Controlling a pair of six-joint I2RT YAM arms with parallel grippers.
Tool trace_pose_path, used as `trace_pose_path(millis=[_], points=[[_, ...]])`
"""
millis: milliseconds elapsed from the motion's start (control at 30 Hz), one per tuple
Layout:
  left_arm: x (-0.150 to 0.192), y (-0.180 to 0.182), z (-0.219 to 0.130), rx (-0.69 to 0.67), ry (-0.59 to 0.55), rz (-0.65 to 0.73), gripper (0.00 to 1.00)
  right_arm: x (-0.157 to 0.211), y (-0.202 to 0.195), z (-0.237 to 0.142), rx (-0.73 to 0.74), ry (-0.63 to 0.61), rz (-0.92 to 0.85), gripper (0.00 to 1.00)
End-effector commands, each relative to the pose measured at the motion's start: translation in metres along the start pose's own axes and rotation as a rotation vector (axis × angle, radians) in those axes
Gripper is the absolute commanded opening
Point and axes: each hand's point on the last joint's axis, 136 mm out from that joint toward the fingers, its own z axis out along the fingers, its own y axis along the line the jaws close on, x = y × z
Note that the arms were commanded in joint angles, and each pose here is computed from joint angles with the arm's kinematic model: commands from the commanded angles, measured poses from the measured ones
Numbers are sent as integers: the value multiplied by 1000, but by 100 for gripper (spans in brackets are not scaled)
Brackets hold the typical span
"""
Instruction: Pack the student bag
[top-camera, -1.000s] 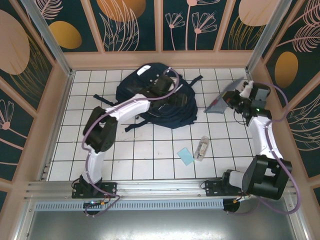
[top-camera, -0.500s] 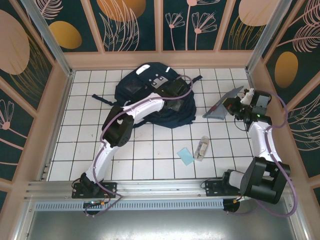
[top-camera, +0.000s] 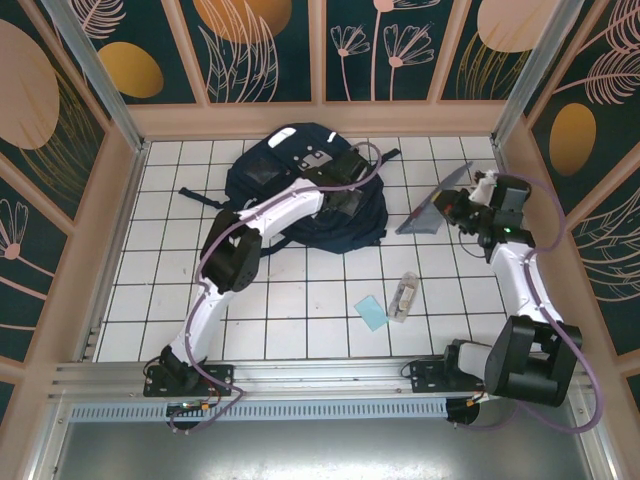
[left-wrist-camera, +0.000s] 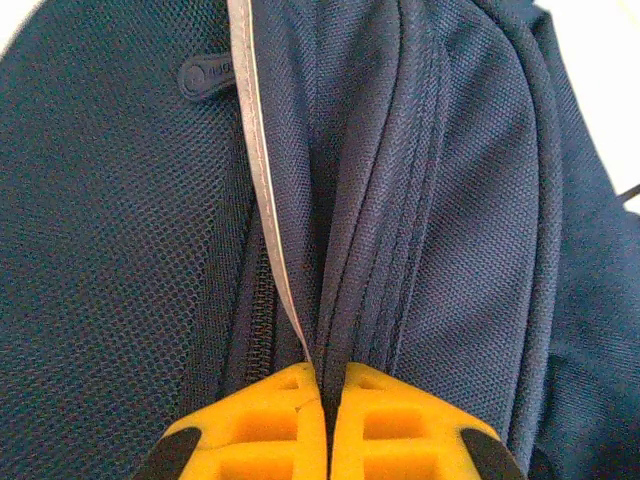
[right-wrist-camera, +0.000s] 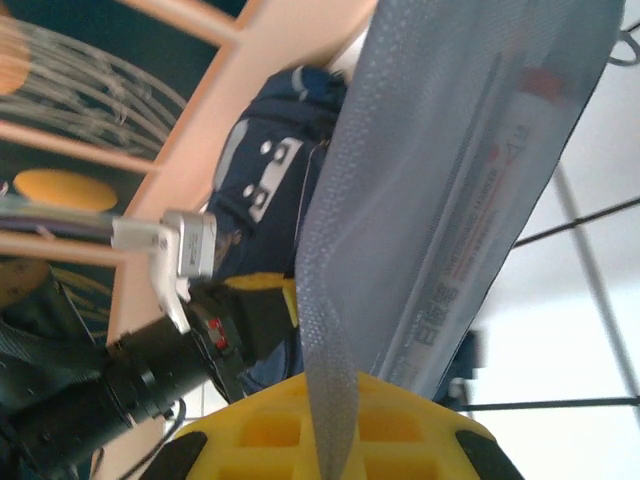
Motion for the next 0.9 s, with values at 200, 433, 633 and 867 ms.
trace_pose_path(millis=[200, 433, 633, 867], points=[[-96, 25, -120, 202, -267, -155, 0, 11, 52, 48, -195, 13, -116, 0], [-111, 16, -150, 317, -314, -172, 0, 31, 102, 95, -416, 54, -247, 0], [-111, 15, -156, 346, -327, -191, 0, 82, 106, 150, -507, 266, -248, 0], [-114, 13, -173, 376, -356, -193, 0, 110, -2, 198, -216, 405, 7, 0]])
